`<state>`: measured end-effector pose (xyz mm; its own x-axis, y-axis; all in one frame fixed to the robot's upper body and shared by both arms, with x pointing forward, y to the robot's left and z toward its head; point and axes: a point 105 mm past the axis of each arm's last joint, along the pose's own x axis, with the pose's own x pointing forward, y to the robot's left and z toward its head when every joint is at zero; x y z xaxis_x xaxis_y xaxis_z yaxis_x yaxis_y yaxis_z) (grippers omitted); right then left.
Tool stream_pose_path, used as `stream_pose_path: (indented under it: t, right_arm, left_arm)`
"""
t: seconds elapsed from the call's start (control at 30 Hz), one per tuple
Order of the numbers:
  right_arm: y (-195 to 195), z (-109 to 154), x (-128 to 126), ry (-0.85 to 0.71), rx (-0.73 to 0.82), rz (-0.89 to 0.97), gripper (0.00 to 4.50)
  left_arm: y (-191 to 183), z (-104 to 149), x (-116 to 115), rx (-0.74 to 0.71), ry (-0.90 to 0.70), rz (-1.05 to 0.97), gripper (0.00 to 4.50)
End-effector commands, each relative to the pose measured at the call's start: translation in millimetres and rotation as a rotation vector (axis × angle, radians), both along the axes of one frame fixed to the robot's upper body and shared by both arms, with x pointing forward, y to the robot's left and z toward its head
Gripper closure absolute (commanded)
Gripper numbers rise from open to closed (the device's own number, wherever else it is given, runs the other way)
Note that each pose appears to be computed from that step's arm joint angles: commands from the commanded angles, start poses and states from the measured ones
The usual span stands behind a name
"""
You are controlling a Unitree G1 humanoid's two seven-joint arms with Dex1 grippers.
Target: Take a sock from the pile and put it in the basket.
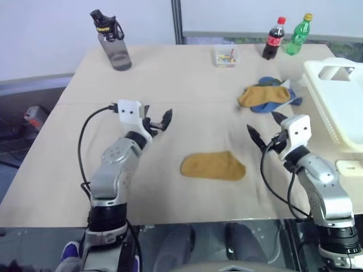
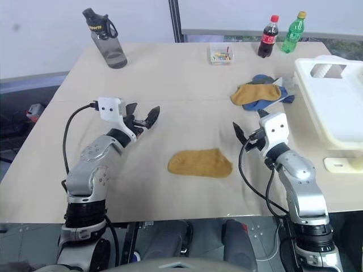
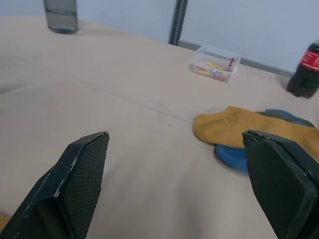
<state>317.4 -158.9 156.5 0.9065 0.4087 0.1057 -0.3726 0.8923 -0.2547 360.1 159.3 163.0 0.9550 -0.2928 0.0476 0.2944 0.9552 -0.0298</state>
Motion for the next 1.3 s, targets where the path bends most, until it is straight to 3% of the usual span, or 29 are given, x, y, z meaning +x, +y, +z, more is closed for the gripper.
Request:
stream_pose_path:
  t: [0.03,0.27,0.5,0.8,1.07,1.17,1.3]
  right_arm:
    - [-9.6,20.3,-5.5,-0.105,-0.014,-0.054,0.06]
    - [-21.1,16.2,-11.1,-0.073,-0.057,-0.138,0.06]
    - [-8.8,27.0,-0.3,-0.096,-0.063,-0.238,0.06]
    - [-4.8,51.0,16.6,-0.115,-0.131,-0.311,0.06]
    - [-10.9,38.7,23.7,-0.008,-0.172,-0.332,0.06]
    - [-11.9,34.9,34.2,0.0,-0.22,-0.319,0.06]
    - [-14.5,28.3,59.8,0.025,-0.277,-0.305,0.06]
  left_arm:
    - [-25.2,3.8,10.3,-0.032,0.006,-0.08,0.17]
    - [-73.2,-13.4,45.2,-0.024,0.073,-0.236,0.17]
    - [-119.4,-3.8,83.7,0.036,0.078,-0.35,0.17]
    - [-195.5,5.0,85.3,0.054,0.147,-0.421,0.17]
    - [-203.6,16.5,85.1,0.058,0.112,-0.423,0.17]
    - [-187.8,17.8,84.0,0.014,0.072,-0.504,0.17]
    - [-143.5,7.1,72.4,0.077,-0.032,-0.629,0.17]
